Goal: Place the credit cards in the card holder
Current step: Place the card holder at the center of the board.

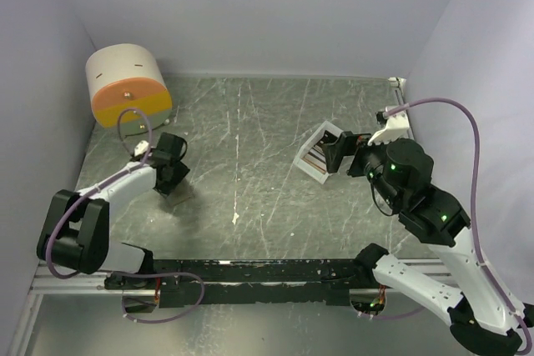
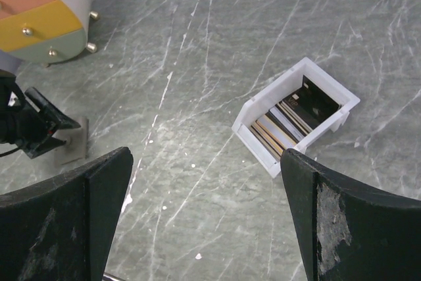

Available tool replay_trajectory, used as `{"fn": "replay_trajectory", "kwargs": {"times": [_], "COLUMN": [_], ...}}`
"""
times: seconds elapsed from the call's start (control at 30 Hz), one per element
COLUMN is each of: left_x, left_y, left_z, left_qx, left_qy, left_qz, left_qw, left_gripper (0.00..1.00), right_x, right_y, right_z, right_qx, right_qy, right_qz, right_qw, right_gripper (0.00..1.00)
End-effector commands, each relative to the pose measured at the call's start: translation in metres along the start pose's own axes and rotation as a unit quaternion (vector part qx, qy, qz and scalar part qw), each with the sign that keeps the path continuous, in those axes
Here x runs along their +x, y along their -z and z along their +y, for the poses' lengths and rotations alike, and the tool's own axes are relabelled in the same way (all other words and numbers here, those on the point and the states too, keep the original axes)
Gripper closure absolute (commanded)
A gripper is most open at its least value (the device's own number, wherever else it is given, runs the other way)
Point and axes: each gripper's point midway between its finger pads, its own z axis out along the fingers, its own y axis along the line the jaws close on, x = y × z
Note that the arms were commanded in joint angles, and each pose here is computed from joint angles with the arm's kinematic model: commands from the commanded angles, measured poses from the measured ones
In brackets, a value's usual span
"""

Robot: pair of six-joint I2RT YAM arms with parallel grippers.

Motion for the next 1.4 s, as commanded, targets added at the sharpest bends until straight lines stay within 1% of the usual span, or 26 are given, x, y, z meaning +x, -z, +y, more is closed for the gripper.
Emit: {"fn": "replay_trajectory", "kwargs": {"times": [0.0,0.17,0.3,0.4,0.5,0.6,0.67,0.73,0.8,0.83,0.97,1.0,1.07,1.1,1.17,1.2,1.27,1.3,1.37], "left_x": [0.069,0.108,0.136,0.142,0.139,0.133,0.130,0.128,0.128,0.127,0.115,0.114,0.115,0.117,0.123,0.129,0.137,0.141,0.146], "left_y": [0.004,0.020,0.041,0.063,0.085,0.104,0.113,0.121,0.125,0.125,0.120,0.119,0.116,0.114,0.109,0.106,0.096,0.091,0.084], "left_z": [0.003,-0.025,-0.048,-0.069,-0.089,-0.104,-0.110,-0.112,-0.110,-0.106,-0.094,-0.095,-0.096,-0.097,-0.099,-0.099,-0.096,-0.094,-0.091], "left_qx": [-0.021,0.005,0.028,0.058,0.092,0.129,0.156,0.184,0.210,0.213,0.200,0.197,0.197,0.198,0.196,0.194,0.183,0.178,0.175], "left_qy": [-0.026,-0.081,-0.137,-0.170,-0.197,-0.245,-0.286,-0.326,-0.357,-0.364,-0.371,-0.384,-0.417,-0.430,-0.446,-0.453,-0.463,-0.465,-0.465], "left_qz": [0.075,0.080,0.068,0.045,0.017,0.001,-0.002,-0.005,-0.007,-0.009,-0.034,-0.040,-0.043,-0.042,-0.029,-0.014,0.008,0.014,0.024], "left_qw": [0.997,0.993,0.988,0.983,0.976,0.961,0.945,0.927,0.910,0.907,0.906,0.901,0.886,0.880,0.873,0.870,0.867,0.867,0.867], "left_gripper": [0.29,0.28,0.28,0.28,0.28,0.25,0.24,0.26,0.29,0.29,0.30,0.31,0.37,0.38,0.40,0.43,0.51,0.52,0.51], "right_x": [0.011,0.024,0.033,0.039,0.045,0.052,0.057,0.061,0.073,0.079,0.094,0.096,0.099,0.100,0.101,0.101,0.102,0.102,0.103], "right_y": [-0.003,-0.008,-0.011,-0.012,-0.012,-0.013,-0.014,-0.015,-0.018,-0.020,-0.027,-0.028,-0.030,-0.030,-0.031,-0.031,-0.031,-0.031,-0.029], "right_z": [0.001,0.003,0.006,0.007,0.009,0.012,0.011,0.011,0.014,0.016,0.015,0.015,0.014,0.014,0.013,0.012,0.010,0.010,0.010], "right_qx": [-0.003,-0.005,-0.009,-0.010,-0.016,-0.024,-0.023,-0.024,-0.031,-0.037,-0.030,-0.029,-0.026,-0.025,-0.020,-0.018,-0.013,-0.013,-0.015], "right_qy": [-0.014,-0.026,-0.034,-0.039,-0.049,-0.052,-0.053,-0.060,-0.069,-0.072,-0.080,-0.080,-0.079,-0.078,-0.079,-0.080,-0.082,-0.085,-0.088], "right_qz": [0.012,0.029,0.042,0.049,0.059,0.068,0.070,0.071,0.084,0.089,0.103,0.104,0.110,0.112,0.113,0.112,0.112,0.111,0.109], "right_qw": [1.000,0.999,0.999,0.998,0.997,0.996,0.996,0.995,0.994,0.993,0.991,0.991,0.990,0.990,0.990,0.990,0.990,0.990,0.990], "right_gripper": [0.03,0.03,0.03,0.03,0.03,0.04,0.04,0.04,0.04,0.04,0.05,0.05,0.05,0.05,0.05,0.05,0.05,0.05,0.05]}}
